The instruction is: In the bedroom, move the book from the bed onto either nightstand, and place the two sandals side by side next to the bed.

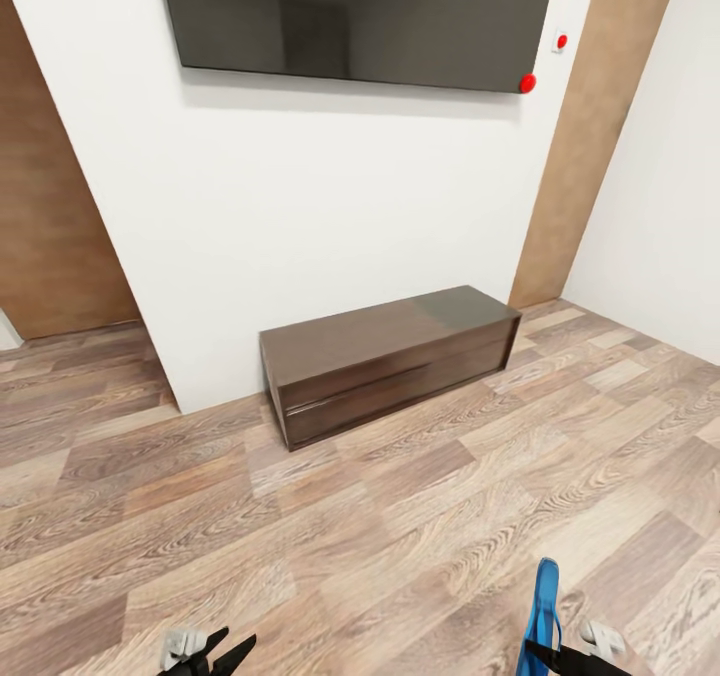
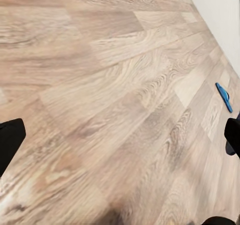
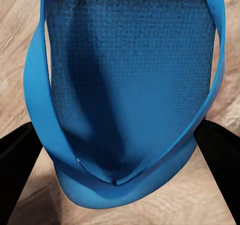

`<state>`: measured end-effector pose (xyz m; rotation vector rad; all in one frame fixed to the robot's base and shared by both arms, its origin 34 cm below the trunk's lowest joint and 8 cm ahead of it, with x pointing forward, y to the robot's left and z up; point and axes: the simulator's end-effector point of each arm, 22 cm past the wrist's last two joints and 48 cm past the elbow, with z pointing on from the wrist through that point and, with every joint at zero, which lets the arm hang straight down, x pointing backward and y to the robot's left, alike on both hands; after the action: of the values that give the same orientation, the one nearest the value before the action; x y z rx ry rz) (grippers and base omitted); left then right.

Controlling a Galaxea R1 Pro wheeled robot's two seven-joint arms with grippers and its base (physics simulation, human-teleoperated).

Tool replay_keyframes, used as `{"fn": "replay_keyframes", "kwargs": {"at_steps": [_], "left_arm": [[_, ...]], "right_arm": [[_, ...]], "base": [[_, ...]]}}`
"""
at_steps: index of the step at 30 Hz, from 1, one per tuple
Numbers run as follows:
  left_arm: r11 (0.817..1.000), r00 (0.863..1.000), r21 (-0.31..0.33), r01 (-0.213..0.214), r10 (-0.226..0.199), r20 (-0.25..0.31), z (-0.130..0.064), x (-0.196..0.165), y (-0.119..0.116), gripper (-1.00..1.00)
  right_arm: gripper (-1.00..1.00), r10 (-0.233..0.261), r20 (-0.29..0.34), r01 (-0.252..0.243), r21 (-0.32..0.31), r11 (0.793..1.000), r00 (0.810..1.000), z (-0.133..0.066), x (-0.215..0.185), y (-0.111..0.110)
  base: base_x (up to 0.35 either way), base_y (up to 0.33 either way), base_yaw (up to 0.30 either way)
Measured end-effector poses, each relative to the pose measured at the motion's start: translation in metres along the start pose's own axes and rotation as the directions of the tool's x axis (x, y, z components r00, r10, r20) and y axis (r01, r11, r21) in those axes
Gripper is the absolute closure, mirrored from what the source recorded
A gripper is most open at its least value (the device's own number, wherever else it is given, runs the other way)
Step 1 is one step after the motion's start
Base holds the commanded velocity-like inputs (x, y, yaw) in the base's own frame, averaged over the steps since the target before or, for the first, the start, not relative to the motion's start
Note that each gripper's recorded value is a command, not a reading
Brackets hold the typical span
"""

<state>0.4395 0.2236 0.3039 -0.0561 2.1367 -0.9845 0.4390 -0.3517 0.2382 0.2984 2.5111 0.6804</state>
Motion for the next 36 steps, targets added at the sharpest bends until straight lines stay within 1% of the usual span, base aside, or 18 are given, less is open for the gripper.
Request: {"fn": "replay_keyframes", "kwargs": {"at_steps": [5, 11, 36], "left_arm": [[1.0, 1.0, 0.013, -0.007, 0.007, 0.016, 0.003, -0.006, -0.008, -1.0], [0.999, 1.0, 0.024, -0.028, 0.027, 0.015, 0.004, -0.009, -0.015, -1.0], [0.999, 1.0, 0.023, -0.027, 0.027, 0.013, 0.004, -0.008, -0.015, -1.0]], "right_arm": [[1.0, -0.009, 0.018, 0.009, -0.007, 1.0, 1.0, -0.003, -0.008, 0.005], [1.0, -0.018, 0.034, 0.019, -0.013, 1.0, 0.999, -0.006, -0.016, 0.009], [1.0, -0.016, 0.034, 0.016, -0.009, 1.0, 0.999, -0.006, -0.015, 0.009]], "base": [[0.0, 0.0, 0.0], [0.0, 0.0, 0.0], [0.0, 0.0, 0.0]]}}
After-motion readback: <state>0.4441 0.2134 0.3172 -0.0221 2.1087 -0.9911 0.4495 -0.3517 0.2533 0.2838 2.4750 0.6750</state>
